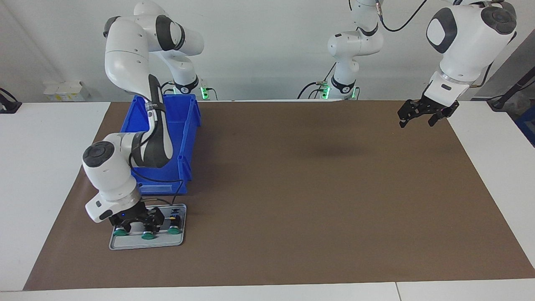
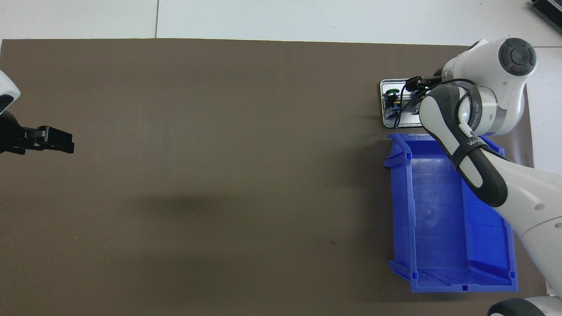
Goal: Place and press button with both arms
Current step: 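Reach the right gripper into the metal tray and grasp a button module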
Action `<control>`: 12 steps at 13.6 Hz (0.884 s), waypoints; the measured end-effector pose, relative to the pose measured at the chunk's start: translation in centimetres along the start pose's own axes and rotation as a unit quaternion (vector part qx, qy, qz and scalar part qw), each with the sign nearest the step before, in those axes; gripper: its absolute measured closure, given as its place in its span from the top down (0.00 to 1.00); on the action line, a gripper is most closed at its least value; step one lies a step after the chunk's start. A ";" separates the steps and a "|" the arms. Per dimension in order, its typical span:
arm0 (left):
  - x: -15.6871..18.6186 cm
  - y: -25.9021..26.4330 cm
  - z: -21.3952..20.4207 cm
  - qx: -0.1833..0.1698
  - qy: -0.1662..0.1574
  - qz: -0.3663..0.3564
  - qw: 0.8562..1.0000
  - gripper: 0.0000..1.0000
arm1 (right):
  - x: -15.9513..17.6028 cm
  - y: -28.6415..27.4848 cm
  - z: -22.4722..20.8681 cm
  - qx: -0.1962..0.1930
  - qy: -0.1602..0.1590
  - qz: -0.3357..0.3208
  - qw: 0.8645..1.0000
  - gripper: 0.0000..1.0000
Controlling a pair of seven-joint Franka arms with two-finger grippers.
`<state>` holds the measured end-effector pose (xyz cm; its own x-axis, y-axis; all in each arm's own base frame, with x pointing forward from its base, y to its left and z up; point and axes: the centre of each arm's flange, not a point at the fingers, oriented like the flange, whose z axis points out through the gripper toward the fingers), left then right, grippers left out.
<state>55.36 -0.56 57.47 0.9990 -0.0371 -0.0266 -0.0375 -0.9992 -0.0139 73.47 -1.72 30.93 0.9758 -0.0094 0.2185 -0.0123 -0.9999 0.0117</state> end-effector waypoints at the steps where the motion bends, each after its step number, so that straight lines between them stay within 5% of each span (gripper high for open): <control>1: 0.0 0.0 0.0 0.000 0.000 0.000 1.000 1.00 | -0.4 0.0 0.6 0.000 -0.002 -0.008 1.000 1.00; 4: 0.0 0.0 0.0 0.000 0.000 0.000 1.000 1.00 | -1.1 0.2 1.3 0.000 -0.012 -0.025 1.000 0.96; 9: 0.0 0.0 0.0 0.000 0.000 0.000 1.000 1.00 | -1.4 0.2 1.2 0.001 -0.024 -0.027 0.999 0.37; 12: 0.0 0.0 0.0 0.000 0.000 0.000 1.000 1.00 | -0.5 0.1 -1.0 0.001 -0.025 -0.014 1.000 0.33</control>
<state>55.36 -0.56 57.47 0.9990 -0.0371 -0.0265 -0.0375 -0.9992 -0.0139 72.81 -1.76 31.80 0.9853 0.0173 0.1700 0.0150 -0.9998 0.0149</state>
